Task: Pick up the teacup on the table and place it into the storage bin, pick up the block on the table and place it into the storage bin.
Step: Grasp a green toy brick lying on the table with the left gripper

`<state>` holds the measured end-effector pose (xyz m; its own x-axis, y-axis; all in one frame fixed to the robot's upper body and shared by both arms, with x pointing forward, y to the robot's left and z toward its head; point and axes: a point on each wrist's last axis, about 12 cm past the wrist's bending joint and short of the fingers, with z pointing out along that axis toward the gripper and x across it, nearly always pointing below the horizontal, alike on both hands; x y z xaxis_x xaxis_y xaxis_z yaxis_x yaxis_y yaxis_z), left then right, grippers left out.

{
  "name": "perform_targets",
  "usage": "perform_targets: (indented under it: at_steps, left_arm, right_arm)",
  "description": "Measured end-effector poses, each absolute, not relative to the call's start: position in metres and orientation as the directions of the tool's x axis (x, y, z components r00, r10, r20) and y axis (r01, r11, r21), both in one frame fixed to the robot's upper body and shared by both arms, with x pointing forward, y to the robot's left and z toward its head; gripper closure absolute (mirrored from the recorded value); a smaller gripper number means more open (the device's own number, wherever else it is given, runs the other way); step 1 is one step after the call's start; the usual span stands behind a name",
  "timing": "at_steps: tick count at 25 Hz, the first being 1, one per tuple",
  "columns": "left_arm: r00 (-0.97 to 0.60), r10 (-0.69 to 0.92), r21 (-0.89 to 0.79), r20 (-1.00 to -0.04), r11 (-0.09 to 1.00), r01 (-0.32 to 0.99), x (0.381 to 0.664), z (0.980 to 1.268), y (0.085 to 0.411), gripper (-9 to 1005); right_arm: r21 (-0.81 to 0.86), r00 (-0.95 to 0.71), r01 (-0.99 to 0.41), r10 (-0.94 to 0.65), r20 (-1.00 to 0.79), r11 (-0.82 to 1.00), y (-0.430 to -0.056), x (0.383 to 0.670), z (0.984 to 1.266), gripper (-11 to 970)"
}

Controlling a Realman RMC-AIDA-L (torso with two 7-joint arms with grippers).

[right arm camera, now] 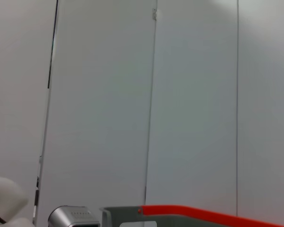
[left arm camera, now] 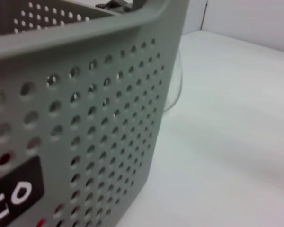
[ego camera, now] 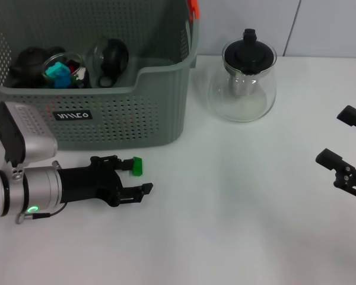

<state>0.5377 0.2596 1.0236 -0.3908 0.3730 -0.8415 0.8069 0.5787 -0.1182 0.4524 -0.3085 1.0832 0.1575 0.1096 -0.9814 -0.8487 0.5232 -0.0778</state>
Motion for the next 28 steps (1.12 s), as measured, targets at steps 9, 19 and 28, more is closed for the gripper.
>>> perform_targets:
  at_steps: [9, 19, 28]
  left_arm:
    - [-0.400, 0.355, -0.103, -0.845, 0.625, 0.774, 0.542, 1.022, 0.262, 327]
    - [-0.340, 0.371, -0.050, -0.864, 0.608, 0.792, 0.546, 1.022, 0.254, 328]
    - [-0.333, 0.406, -0.026, -0.851, 0.601, 0.799, 0.551, 1.019, 0.247, 329]
  right_arm:
    - [-0.074, 0.158, -0.848, 0.116, -0.981, 0.525, -0.310, 0.449, 1.083, 165]
    - [-0.066, 0.158, -0.846, 0.131, -0.979, 0.529, -0.311, 0.446, 1.082, 166]
    - [-0.068, 0.164, -0.844, 0.136, -0.977, 0.531, -0.312, 0.446, 1.083, 166]
